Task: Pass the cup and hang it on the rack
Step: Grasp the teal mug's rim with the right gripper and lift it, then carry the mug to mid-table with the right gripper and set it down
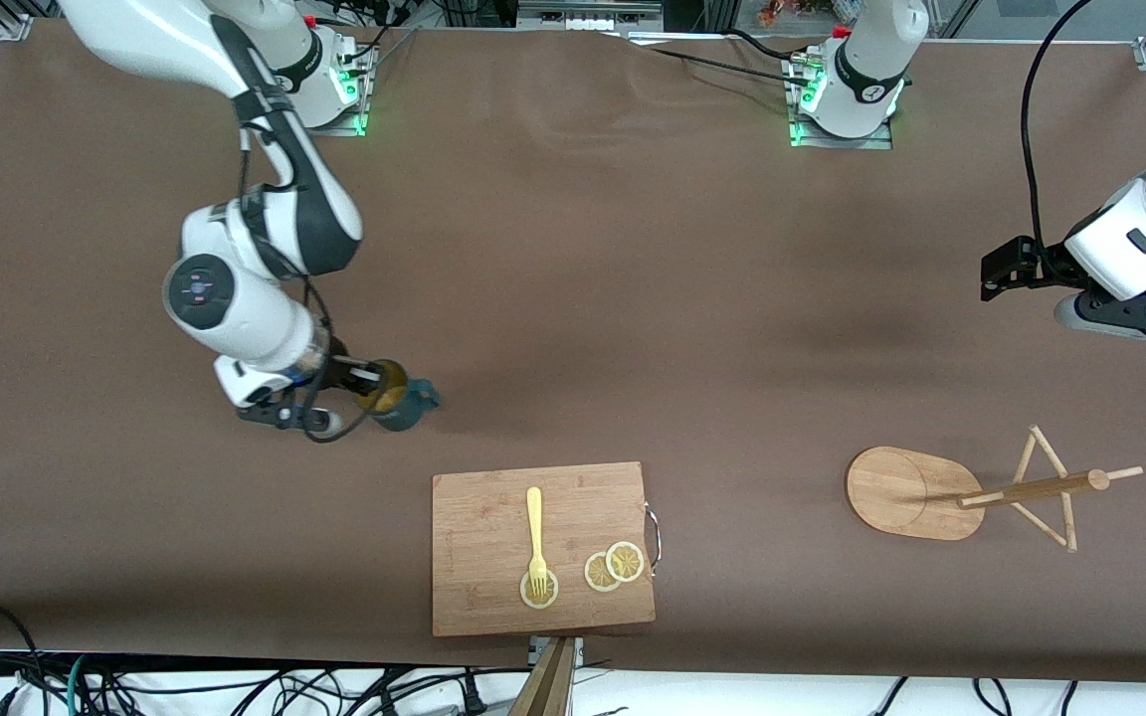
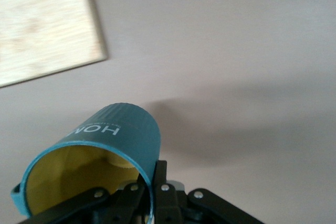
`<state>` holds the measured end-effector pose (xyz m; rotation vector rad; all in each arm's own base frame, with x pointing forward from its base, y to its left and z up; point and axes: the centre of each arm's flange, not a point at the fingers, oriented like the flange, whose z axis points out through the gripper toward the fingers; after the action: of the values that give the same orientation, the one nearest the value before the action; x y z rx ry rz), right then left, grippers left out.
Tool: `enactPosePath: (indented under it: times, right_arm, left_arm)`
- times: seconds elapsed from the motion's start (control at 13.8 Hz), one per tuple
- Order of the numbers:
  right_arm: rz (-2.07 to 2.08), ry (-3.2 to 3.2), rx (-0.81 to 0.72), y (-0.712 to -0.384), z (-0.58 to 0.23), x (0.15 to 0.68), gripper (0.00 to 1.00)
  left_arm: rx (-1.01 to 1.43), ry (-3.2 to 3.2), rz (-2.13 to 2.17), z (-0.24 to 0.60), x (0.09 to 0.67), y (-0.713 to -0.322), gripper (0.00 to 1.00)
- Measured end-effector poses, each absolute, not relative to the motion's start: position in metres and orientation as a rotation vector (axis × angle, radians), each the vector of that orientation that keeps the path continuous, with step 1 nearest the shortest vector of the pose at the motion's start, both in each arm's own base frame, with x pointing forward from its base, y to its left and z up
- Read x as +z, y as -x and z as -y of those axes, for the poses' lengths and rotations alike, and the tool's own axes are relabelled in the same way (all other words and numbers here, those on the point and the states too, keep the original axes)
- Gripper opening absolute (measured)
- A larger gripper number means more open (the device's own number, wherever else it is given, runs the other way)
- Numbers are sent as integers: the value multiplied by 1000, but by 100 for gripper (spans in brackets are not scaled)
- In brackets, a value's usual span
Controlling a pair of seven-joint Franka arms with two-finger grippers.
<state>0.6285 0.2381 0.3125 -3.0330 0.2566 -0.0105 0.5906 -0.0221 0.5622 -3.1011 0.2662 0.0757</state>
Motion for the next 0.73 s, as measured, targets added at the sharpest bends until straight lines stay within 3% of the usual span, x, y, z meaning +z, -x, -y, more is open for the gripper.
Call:
enactPosePath:
  times: [0.73]
  right_arm:
    - [-619, 2913, -9, -584, -462, 287, 4]
  left_arm:
    - [87, 3101, -264, 21, 562, -590, 100]
